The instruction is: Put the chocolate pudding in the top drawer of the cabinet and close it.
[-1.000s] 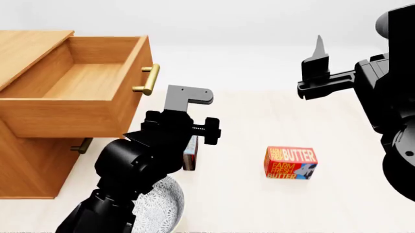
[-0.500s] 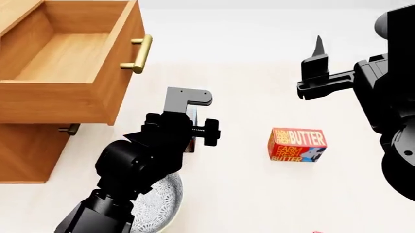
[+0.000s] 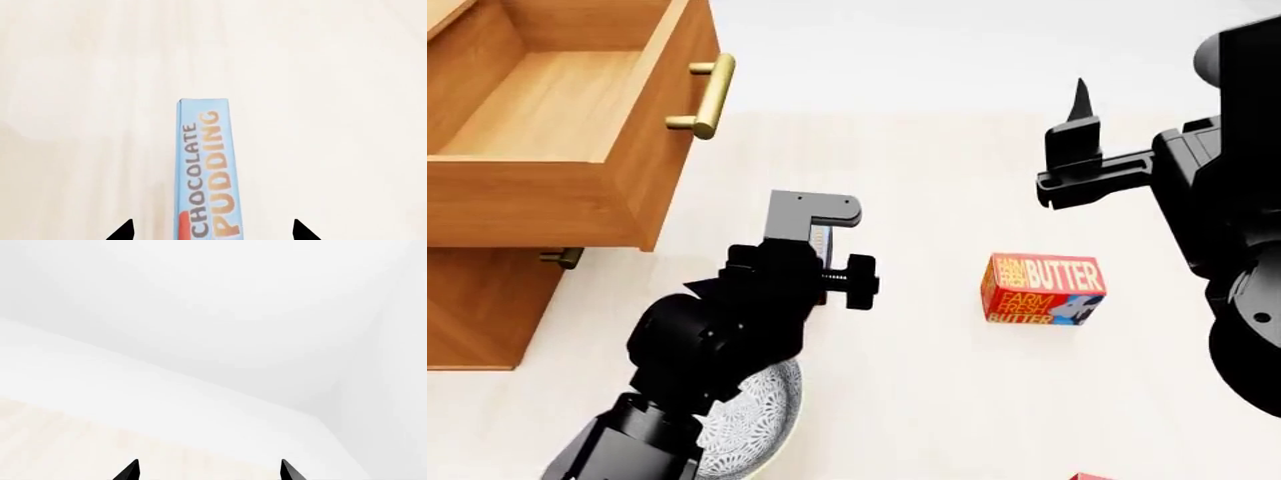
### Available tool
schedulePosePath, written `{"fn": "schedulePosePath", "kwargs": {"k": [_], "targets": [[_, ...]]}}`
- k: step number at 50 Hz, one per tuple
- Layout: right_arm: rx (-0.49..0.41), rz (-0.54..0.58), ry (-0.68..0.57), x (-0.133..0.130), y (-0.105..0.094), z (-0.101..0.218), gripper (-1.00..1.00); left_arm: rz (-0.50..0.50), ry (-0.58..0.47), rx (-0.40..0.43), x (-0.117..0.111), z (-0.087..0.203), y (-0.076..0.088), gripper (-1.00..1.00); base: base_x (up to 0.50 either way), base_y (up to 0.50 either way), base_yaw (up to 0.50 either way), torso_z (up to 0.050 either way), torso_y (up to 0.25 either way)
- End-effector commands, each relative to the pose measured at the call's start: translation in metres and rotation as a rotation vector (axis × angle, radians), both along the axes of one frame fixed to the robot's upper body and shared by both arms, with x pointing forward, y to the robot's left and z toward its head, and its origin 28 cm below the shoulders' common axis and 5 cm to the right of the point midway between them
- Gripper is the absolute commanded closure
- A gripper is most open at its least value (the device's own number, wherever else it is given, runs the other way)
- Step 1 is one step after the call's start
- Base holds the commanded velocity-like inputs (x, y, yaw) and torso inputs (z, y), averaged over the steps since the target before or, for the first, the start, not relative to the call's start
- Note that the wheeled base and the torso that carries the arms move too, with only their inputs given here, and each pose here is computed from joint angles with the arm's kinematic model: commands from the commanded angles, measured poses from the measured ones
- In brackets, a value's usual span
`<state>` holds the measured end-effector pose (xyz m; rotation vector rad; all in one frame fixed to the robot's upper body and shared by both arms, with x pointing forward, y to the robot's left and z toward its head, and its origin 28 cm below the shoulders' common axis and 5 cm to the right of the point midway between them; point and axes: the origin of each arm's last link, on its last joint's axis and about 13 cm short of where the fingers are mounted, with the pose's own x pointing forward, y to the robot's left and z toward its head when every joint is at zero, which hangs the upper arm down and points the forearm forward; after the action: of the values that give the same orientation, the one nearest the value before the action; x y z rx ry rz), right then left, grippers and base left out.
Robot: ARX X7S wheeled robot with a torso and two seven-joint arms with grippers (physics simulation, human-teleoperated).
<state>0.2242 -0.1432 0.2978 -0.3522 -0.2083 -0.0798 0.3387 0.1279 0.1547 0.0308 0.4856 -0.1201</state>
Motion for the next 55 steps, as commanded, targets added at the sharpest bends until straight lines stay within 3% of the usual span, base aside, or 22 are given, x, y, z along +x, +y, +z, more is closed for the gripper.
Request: {"fn": "schedulePosePath", "kwargs": {"k": [1, 10, 11, 38, 55], "targets": [[0.003, 0.000, 0.003, 0.001, -0.001, -0.002, -1.00, 0.005, 0.038, 0.000, 0.000, -0.010, -0.001, -1.00, 0.00, 0.00, 0.00, 0.000, 0.000], [0.003, 0.000, 0.006, 0.001, -0.001, -0.003, -1.00, 0.011, 0.047, -0.005, 0.000, -0.013, -0.001, -1.00, 0.00, 0.00, 0.00, 0.000, 0.000], [0.003, 0.000, 0.006, 0.001, -0.001, -0.003, -1.00, 0.011, 0.047, -0.006, 0.000, -0.013, -0.001, 1.00, 0.00, 0.00, 0.00, 0.000, 0.000], [0.006, 0.000, 0.010, 0.003, -0.001, -0.005, -1.00, 0.004, 0.026, -0.033, -0.003, -0.010, -0.002, 1.00, 0.00, 0.00, 0.00, 0.000, 0.000], [0.007, -0.002, 0.008, 0.002, -0.001, -0.005, -1.00, -0.019, -0.069, -0.043, -0.010, 0.022, -0.001, 1.00, 0.00, 0.00, 0.00, 0.000, 0.000]]}}
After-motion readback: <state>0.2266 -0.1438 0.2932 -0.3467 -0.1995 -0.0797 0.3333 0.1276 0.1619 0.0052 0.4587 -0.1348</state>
